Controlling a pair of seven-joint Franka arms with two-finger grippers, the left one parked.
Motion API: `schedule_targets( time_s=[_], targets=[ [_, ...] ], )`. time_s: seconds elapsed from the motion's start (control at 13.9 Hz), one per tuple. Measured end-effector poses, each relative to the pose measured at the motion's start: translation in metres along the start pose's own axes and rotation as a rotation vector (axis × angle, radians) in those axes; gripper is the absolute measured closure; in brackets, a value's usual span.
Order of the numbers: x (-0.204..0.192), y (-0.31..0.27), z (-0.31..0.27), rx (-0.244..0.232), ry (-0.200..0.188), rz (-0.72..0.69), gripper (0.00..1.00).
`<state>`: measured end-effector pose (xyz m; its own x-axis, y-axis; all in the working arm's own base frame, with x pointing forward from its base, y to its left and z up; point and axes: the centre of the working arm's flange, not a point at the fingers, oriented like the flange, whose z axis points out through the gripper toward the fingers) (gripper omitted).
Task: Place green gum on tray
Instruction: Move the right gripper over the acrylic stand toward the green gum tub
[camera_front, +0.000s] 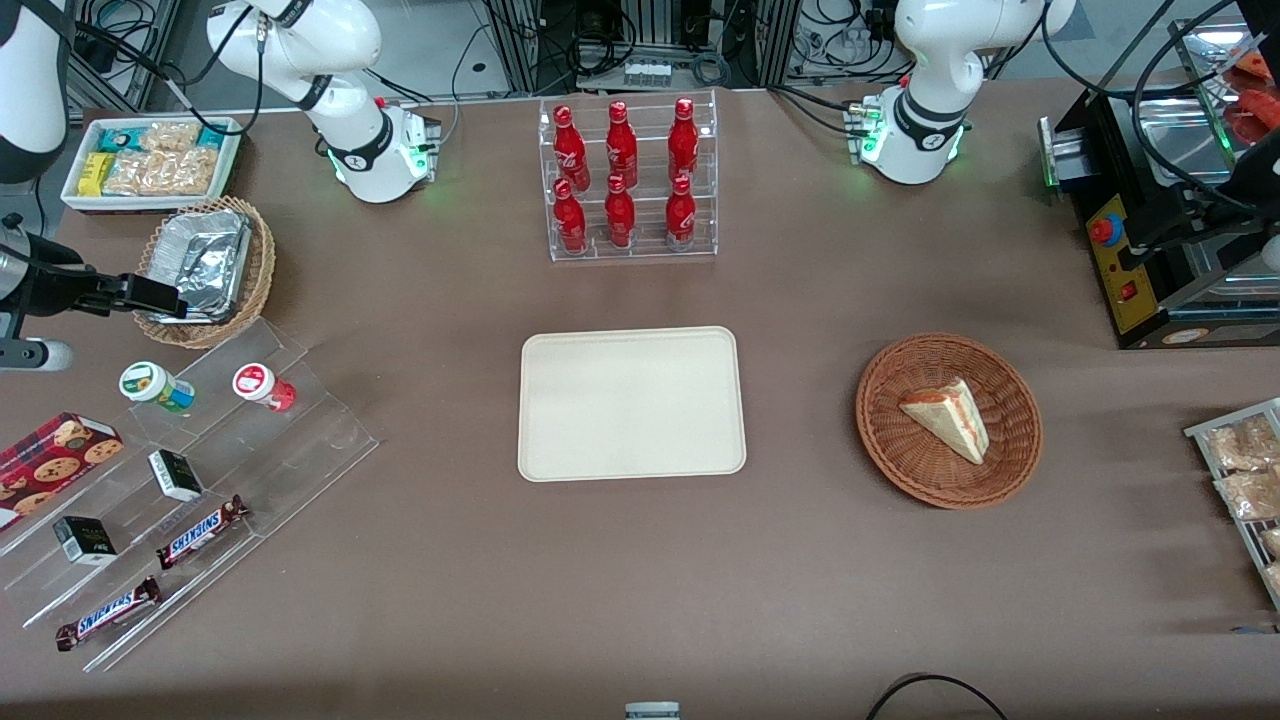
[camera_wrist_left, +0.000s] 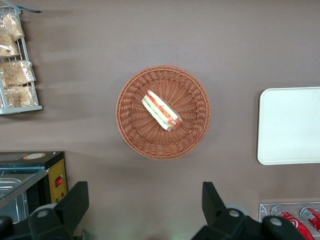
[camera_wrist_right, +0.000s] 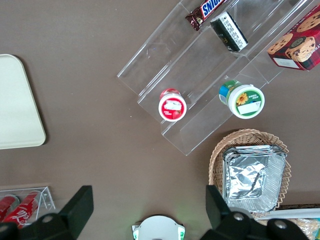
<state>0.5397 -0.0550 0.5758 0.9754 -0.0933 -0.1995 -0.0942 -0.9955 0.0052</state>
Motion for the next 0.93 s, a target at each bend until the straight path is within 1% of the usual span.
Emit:
schedule_targets(
  time_s=[0.14, 0.36, 0.43, 0.58, 0.79, 0.93],
  targets=[
    [0.002, 0.000, 0.003, -0.002, -0.006, 0.001, 0.00],
    [0.010, 0.000, 0.014, -0.013, -0.028, 0.003, 0.00],
    [0.015, 0.000, 0.018, -0.014, -0.027, 0.003, 0.00],
    [0.024, 0.001, 0.025, -0.015, -0.007, -0.018, 0.00],
    [0.034, 0.012, 0.044, -0.015, 0.014, -0.150, 0.00],
    [0.039, 0.027, 0.057, -0.016, 0.037, -0.237, 0.00]
  ],
)
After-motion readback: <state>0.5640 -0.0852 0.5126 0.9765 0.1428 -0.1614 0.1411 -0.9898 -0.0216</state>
